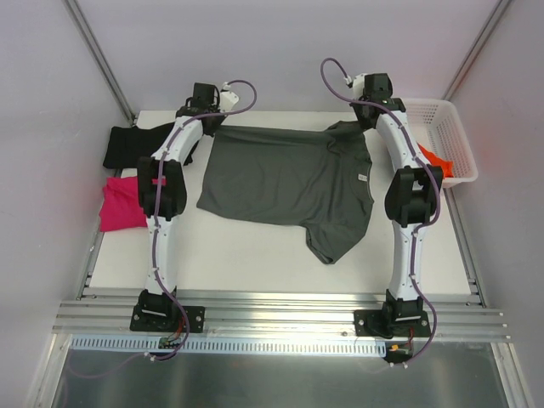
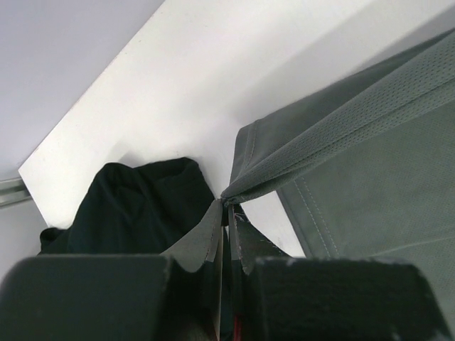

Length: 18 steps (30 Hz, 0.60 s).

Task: Fold and stack the t-shirts
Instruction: Flatten out the tshirt, then fold the flattened tshirt in 1/3 of the way

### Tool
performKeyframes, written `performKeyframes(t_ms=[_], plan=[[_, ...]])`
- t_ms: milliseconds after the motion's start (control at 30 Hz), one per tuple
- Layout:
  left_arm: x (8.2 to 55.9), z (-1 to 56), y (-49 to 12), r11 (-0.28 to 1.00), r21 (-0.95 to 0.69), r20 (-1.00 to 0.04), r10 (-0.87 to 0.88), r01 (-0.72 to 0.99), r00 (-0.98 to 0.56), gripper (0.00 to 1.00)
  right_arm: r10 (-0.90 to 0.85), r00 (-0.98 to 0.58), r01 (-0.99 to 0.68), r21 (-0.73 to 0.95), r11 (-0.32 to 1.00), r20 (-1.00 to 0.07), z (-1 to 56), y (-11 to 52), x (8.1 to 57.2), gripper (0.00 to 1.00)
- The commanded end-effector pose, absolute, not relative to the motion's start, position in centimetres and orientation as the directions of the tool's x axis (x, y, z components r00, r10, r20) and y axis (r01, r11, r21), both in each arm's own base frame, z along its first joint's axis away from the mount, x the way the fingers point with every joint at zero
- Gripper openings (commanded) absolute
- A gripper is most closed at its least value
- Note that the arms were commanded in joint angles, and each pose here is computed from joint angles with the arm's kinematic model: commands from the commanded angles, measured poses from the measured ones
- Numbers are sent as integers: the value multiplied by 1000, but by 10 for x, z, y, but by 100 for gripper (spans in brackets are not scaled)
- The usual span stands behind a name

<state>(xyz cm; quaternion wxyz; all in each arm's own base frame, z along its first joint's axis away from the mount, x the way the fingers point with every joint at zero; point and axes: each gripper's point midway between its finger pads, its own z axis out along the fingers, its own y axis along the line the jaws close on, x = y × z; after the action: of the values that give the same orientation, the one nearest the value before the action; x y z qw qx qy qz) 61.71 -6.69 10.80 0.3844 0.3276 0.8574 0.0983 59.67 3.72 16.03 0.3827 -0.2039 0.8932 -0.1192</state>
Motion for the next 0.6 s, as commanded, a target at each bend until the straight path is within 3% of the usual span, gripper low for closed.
performKeyframes(t_ms=[0,567], plan=[[626,131,-48,789,450,-622,613,418,-488,0,-444,-604,-237,-382,893,-662,179,34,597,1],[570,112,-35,807,373,-579,588,458,-564,0,-418,-708,-314,-276,908,-569,161,36,525,1]])
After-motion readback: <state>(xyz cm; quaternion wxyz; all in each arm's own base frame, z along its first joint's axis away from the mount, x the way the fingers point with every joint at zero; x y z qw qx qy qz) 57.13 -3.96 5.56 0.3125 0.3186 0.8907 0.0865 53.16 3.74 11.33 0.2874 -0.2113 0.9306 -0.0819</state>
